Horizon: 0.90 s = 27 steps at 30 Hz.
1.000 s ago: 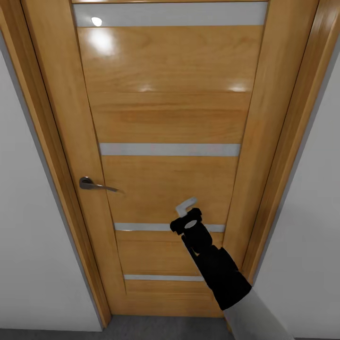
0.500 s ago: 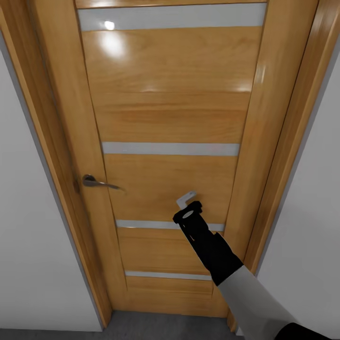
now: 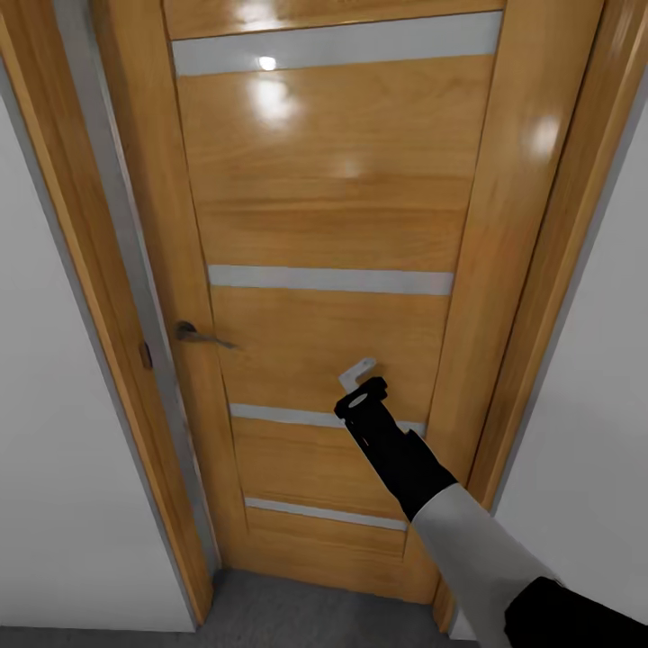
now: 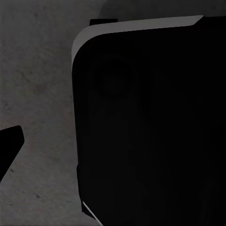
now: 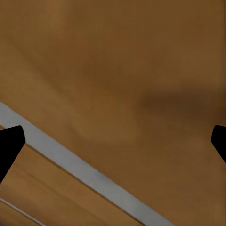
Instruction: Move the two storage containers from the living room to the garage. In the garage, place one container on the floor and stack the other container on top of it (either order is fine).
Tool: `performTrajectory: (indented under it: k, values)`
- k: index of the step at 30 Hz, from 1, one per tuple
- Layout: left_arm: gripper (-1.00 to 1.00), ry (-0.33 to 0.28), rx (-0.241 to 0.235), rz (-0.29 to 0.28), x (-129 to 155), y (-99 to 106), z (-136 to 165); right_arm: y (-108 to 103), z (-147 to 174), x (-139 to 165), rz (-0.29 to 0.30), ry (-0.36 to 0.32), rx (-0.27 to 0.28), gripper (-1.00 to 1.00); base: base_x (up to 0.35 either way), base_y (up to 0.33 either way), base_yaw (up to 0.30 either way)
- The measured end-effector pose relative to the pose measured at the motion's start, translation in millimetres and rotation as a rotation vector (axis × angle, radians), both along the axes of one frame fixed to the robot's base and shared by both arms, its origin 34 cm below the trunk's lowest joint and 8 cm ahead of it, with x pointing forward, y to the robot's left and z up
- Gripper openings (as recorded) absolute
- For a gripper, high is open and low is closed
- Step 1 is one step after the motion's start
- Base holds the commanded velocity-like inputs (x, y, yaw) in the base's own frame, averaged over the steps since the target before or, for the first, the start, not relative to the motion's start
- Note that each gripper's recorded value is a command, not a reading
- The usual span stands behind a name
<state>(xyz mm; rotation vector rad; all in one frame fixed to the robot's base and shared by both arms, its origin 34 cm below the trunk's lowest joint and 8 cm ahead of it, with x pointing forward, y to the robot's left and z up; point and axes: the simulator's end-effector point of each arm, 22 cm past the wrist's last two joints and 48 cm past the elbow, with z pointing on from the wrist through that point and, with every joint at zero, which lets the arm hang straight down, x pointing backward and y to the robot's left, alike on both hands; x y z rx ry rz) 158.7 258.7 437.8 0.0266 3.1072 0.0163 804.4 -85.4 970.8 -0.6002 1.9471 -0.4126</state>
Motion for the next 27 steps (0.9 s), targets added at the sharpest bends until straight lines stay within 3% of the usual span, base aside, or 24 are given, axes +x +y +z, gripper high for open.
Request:
performTrajectory:
  k: [10,17,21,27]
  values:
    - [1.00,0.000,0.000,0.000,0.0,-0.1,0.0,11.6,34.3,-0.7,0.025,-0.070,0.020,1.00,0.000,0.000,0.000]
    - [1.00,0.000,0.000,0.000,0.0,-0.3,0.0,16.1,28.1,-1.5,0.038,-0.056,0.029,1.00,0.000,0.000,0.000]
    - [1.00,0.000,0.000,0.001,0.0,-0.1,0.0,32.6,17.0,-7.1,0.074,-0.023,0.058,1.00,0.000,0.000,0.000]
    - [1.00,0.000,0.000,0.001,0.0,0.0,0.0,40.9,17.6,-9.5,0.096,-0.025,0.063,1.00,0.000,0.000,0.000]
